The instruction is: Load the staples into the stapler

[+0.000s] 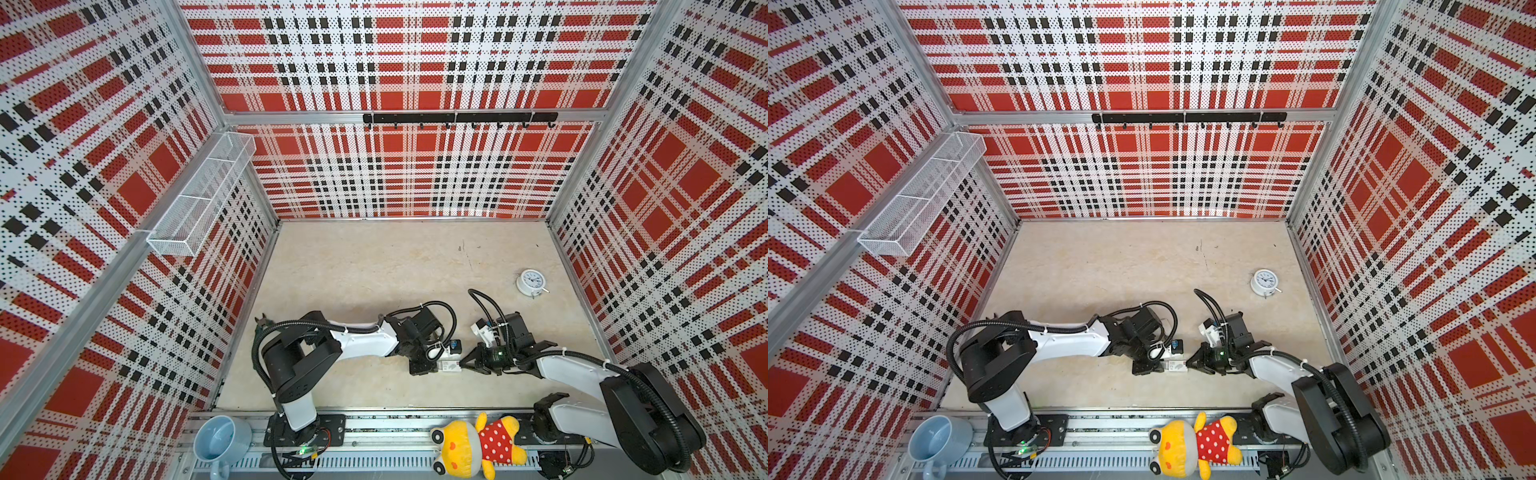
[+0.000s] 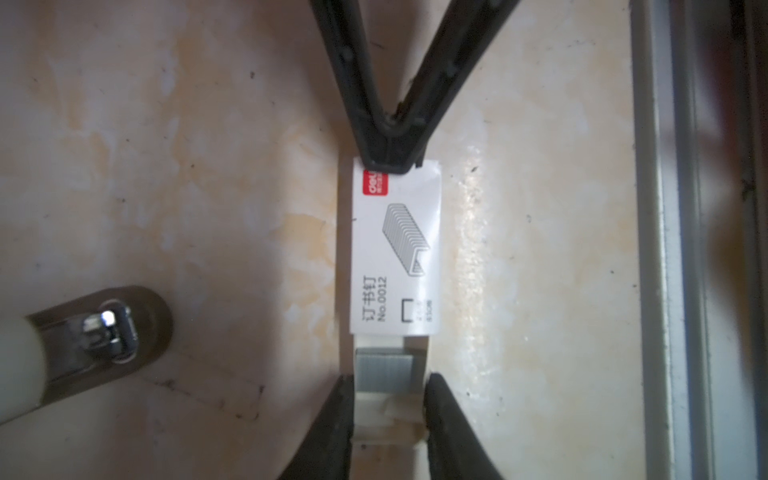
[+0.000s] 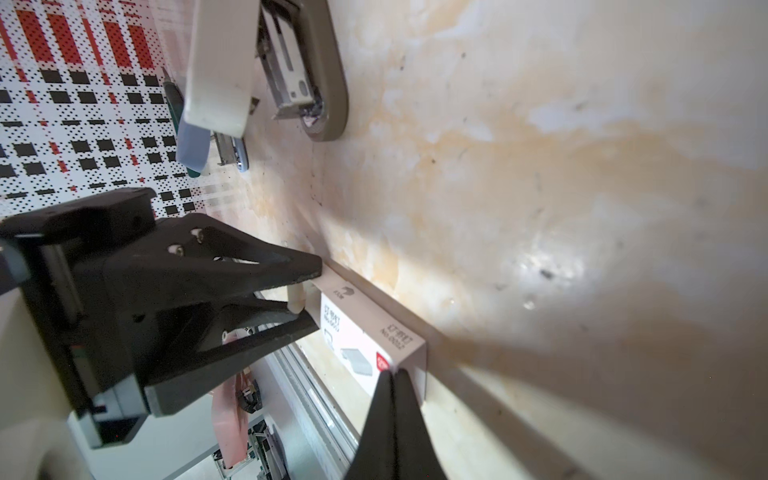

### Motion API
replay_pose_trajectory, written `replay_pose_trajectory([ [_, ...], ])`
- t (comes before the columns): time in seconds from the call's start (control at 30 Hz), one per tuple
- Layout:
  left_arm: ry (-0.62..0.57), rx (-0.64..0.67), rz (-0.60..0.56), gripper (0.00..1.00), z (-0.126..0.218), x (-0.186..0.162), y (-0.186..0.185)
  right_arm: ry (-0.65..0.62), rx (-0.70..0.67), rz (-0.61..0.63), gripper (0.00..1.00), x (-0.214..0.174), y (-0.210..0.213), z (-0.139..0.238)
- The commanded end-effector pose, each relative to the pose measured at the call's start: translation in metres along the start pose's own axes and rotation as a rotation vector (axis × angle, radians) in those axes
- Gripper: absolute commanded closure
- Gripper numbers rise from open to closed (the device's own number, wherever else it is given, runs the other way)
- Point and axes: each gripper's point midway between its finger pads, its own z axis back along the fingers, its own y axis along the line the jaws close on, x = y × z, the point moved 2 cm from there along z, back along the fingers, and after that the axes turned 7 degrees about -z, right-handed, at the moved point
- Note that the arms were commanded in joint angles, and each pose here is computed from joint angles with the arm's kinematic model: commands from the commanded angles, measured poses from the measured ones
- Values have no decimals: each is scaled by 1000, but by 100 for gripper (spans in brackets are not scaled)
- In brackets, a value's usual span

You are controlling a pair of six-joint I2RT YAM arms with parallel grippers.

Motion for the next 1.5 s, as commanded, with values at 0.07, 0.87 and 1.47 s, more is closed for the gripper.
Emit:
replay_pose_trajectory([
  [0.07,33,-3,18,69,2,-11,1,-41,-42,20,100,6,-3,7],
  [0.87,23,0,35,69,1,-12,4,1,104,15,82,9,14,-2],
  [1.47,2,-9,53,69,2,-6,4,30,83,1,86,6,8,-5],
])
